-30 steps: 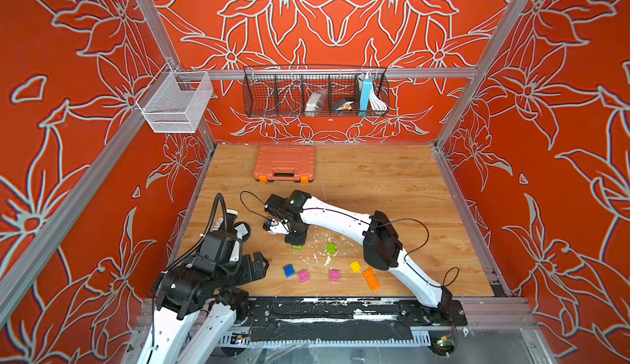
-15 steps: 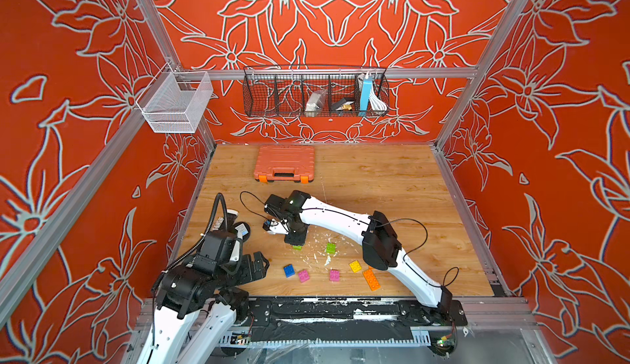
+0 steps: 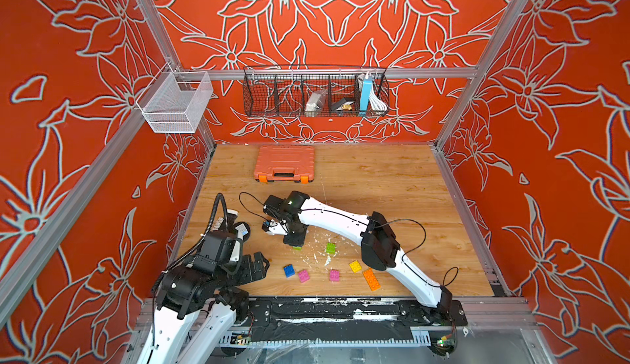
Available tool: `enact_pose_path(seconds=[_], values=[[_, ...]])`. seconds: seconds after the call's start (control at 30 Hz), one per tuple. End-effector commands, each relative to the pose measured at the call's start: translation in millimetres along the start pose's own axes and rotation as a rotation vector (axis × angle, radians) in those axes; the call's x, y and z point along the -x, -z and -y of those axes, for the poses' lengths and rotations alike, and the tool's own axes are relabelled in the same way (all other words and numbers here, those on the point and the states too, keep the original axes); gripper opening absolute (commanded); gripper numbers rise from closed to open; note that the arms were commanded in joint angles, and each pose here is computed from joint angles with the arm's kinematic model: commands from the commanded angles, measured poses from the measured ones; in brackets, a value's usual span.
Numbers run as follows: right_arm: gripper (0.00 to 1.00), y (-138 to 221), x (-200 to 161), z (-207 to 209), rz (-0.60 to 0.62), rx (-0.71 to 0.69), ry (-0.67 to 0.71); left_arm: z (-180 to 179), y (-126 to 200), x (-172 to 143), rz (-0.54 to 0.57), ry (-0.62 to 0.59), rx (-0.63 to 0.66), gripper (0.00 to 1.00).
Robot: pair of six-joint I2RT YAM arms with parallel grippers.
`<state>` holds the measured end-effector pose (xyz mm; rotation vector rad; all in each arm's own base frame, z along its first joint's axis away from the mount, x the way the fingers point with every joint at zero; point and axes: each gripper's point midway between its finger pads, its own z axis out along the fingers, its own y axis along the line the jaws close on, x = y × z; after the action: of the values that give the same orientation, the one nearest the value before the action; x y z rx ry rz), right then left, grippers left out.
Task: Assemble the letter r with lego
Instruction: Assemble the lego brick with the lego brick.
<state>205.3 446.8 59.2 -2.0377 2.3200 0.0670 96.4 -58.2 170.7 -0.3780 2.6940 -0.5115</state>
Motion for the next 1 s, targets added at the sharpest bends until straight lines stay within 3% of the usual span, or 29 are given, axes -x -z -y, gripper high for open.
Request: enact_pose_path(seconds=[0.0, 0.73, 0.97], values=[[0.00, -11.7, -4.9, -7.6, -0.044, 0.026, -0.014, 1.3, -2.7, -1.1, -0.012, -0.016, -0.006, 1.00], [0.00, -52.5, -22.8, -14.9, -0.107, 0.048, -0.051, 1.8, -2.3, -1.4, -0.010, -0.017, -0.011, 1.00], [0.00, -73.8, -30.2, -19.5, -0.114, 0.103, -0.119, 1.9, -2.1, -1.2, -0.008, -0.019, -0.012, 1.00]])
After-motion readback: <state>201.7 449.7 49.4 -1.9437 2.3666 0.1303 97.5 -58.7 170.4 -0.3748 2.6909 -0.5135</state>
